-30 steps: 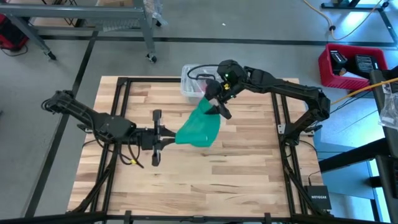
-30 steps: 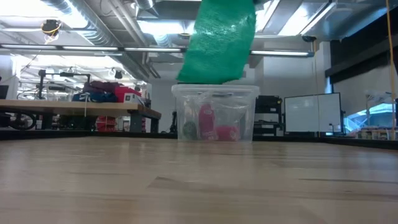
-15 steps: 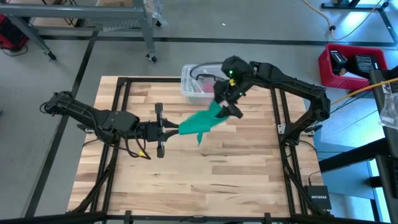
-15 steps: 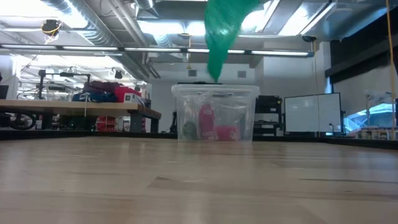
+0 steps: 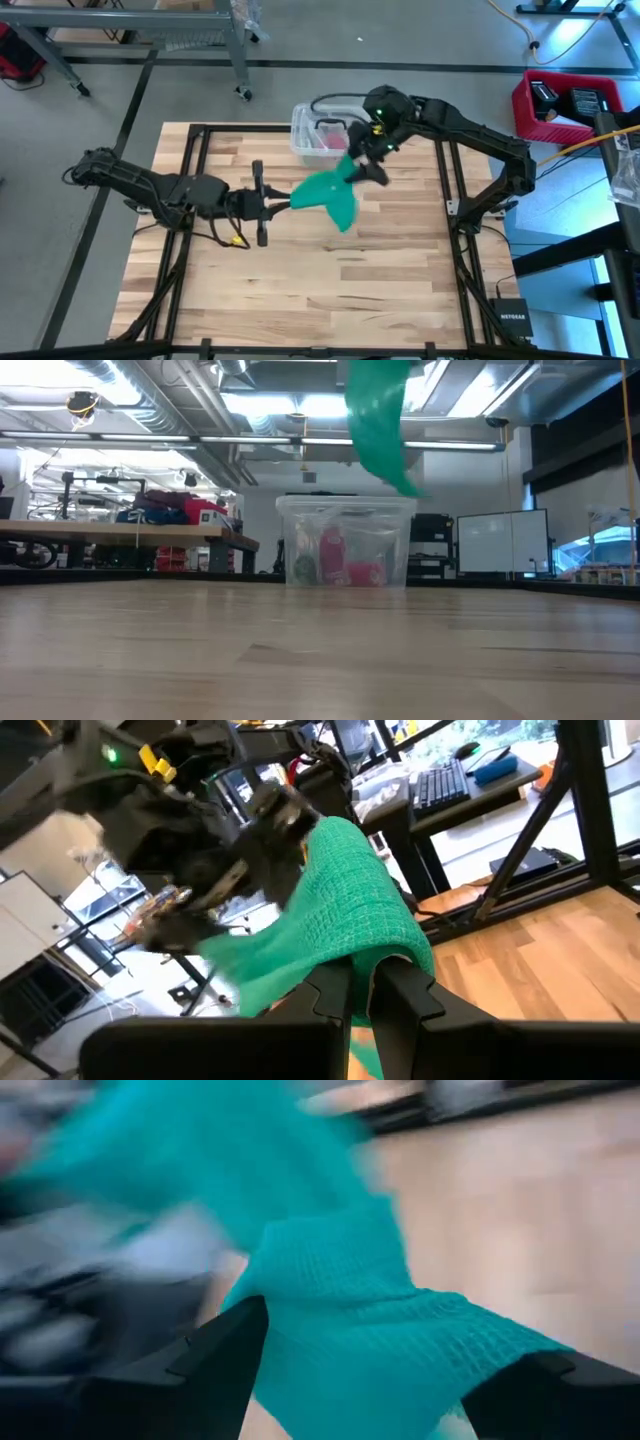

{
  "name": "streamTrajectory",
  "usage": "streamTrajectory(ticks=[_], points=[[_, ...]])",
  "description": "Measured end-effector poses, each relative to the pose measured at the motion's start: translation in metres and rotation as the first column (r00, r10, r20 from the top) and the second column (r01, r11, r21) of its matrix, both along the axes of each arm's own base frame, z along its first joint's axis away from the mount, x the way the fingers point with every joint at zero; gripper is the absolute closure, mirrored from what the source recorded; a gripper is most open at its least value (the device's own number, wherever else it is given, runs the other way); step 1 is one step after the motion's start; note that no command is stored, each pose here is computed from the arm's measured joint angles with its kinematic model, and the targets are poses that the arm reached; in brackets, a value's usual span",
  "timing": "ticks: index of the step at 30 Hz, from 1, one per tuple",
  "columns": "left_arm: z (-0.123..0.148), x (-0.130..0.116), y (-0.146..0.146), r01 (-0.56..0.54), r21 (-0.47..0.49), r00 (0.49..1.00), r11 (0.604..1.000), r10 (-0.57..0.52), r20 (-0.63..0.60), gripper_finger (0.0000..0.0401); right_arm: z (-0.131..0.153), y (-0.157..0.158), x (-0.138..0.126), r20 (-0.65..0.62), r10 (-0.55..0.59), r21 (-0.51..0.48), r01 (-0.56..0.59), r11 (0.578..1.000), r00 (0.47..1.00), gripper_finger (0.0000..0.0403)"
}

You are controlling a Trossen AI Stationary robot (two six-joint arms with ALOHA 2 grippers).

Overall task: Roll bandage
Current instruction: Roll the green bandage

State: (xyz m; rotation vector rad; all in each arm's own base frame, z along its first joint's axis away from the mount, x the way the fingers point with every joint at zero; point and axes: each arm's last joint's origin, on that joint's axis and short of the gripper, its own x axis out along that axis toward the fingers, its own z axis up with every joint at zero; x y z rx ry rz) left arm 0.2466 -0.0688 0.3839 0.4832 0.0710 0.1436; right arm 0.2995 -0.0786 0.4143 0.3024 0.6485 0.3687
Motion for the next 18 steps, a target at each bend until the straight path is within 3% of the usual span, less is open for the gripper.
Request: streamTrajectory(ticks=[2,4,7,11,15,18], points=[[0.0,0.0,0.0,0.002,0.001,1.0,1.0,-0.002,0.0,0.0384,-0.005,0.005,-0.004,-0.006,0.164,0.119,-0.162,0.98,0.986,0.0111],[0.0,0.0,0.0,0.002,0.001,1.0,1.0,-0.002,0.0,0.0384,-0.008,0.005,-0.002,0.005,0.192,0.076,-0.192,0.978,0.981,0.0111],[0.0,0.0,0.0,0.0,0.001,1.0,1.0,0.0,0.0,0.0384,-0.005,-0.001,0.0,-0.023,-0.007,-0.119,0.004,0.993,1.0,0.0111],[0.0,0.0,0.0,-0.005,-0.002,1.0,1.0,0.005,0.0,0.0384,0.008,0.001,-0.002,0.055,-0.238,-0.354,0.242,0.904,0.97,0.0111],[0.0,0.001,0.003,-0.015,-0.015,1.0,1.0,0.015,0.001,0.0384,0.026,0.001,-0.012,0.084,-0.258,-0.43,0.268,0.862,0.963,0.0111],[-0.001,0.001,0.005,-0.027,-0.019,1.0,0.999,0.027,-0.006,0.0384,0.036,0.002,-0.018,0.092,-0.31,-0.519,0.311,0.796,0.946,0.0111]])
